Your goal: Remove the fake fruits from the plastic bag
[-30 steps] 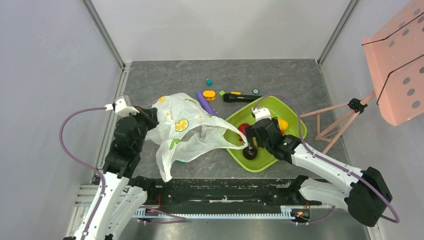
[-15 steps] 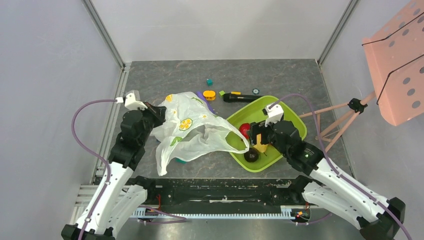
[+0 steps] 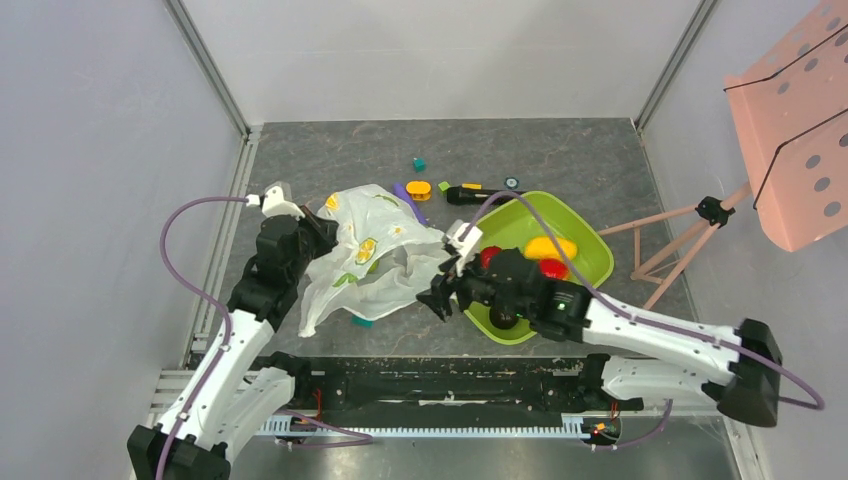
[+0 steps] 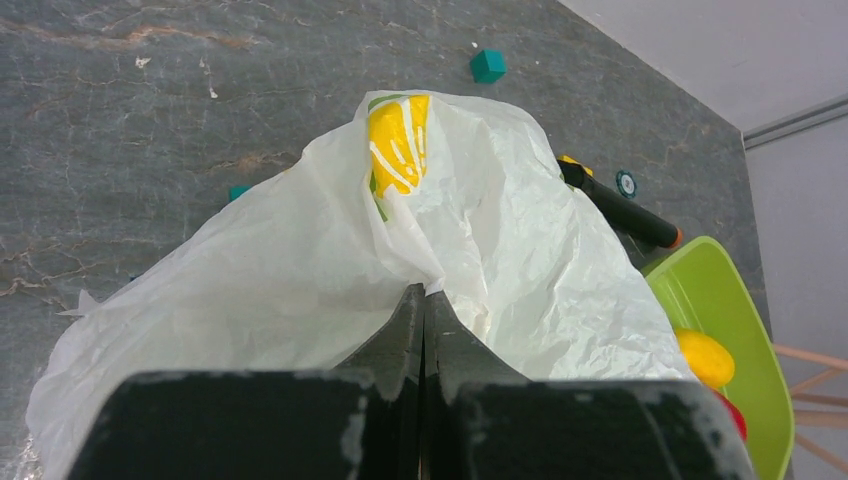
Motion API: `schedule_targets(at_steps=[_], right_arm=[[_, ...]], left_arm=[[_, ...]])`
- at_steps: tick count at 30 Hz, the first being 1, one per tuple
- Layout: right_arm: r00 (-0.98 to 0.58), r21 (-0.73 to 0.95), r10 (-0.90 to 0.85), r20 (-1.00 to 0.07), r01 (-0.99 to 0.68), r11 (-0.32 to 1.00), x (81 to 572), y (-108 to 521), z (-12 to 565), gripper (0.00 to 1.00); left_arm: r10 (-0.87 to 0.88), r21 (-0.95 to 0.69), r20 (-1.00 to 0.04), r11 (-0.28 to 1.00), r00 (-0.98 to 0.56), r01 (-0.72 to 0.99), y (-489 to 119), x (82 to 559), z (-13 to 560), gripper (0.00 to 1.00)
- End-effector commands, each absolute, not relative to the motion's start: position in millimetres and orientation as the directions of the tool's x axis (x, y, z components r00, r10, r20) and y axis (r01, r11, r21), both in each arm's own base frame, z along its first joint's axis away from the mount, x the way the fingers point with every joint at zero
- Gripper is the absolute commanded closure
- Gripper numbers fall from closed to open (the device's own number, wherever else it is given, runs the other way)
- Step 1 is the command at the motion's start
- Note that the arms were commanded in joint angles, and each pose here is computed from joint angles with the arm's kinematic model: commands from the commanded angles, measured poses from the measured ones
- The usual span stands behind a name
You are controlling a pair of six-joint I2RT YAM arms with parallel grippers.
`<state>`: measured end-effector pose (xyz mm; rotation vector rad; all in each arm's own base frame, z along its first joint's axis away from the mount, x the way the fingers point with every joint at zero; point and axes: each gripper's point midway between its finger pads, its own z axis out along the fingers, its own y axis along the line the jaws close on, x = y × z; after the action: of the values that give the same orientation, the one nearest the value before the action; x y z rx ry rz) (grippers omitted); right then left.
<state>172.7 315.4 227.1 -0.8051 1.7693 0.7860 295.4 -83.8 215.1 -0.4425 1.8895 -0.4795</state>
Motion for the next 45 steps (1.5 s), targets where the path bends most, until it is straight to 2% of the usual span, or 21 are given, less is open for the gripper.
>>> schedule_targets(at_steps=[1, 5, 14, 25, 39, 45], right_arm=[[-0.242, 0.169, -0.085, -0.966, -0.848, 0.503, 176, 363, 246, 0.25], [-0.239, 0.165, -0.085, -0.967, -0.847, 0.505, 190, 392, 236, 0.25], [-0.189, 0.056, -0.182, -0.965, -0.826, 0.561, 238, 450, 198, 0.16], [-0.227, 0.044, -0.231, -0.946, -0.797, 0.602, 294, 465, 139, 0.02], [-0.224, 0.087, -0.21, -0.952, -0.854, 0.513, 314, 493, 103, 0.02], [-0.244, 0.095, -0.227, -0.943, -0.85, 0.519, 324, 500, 87, 0.02]], left_arm=[[-0.55, -0.544, -0.772, 0.831, -0.319, -0.118, -79, 299, 217, 0.98], [-0.531, -0.508, -0.775, 0.846, -0.343, -0.162, -75, 303, 212, 0.98], [-0.52, -0.447, -0.779, 0.852, -0.351, -0.271, -62, 319, 199, 0.95], [-0.52, -0.4, -0.773, 0.845, -0.364, -0.356, -51, 333, 176, 0.95], [-0.521, -0.367, -0.736, 0.843, -0.431, -0.394, -55, 345, 130, 0.96], [-0.517, -0.368, -0.722, 0.85, -0.46, -0.378, -61, 347, 118, 0.97]])
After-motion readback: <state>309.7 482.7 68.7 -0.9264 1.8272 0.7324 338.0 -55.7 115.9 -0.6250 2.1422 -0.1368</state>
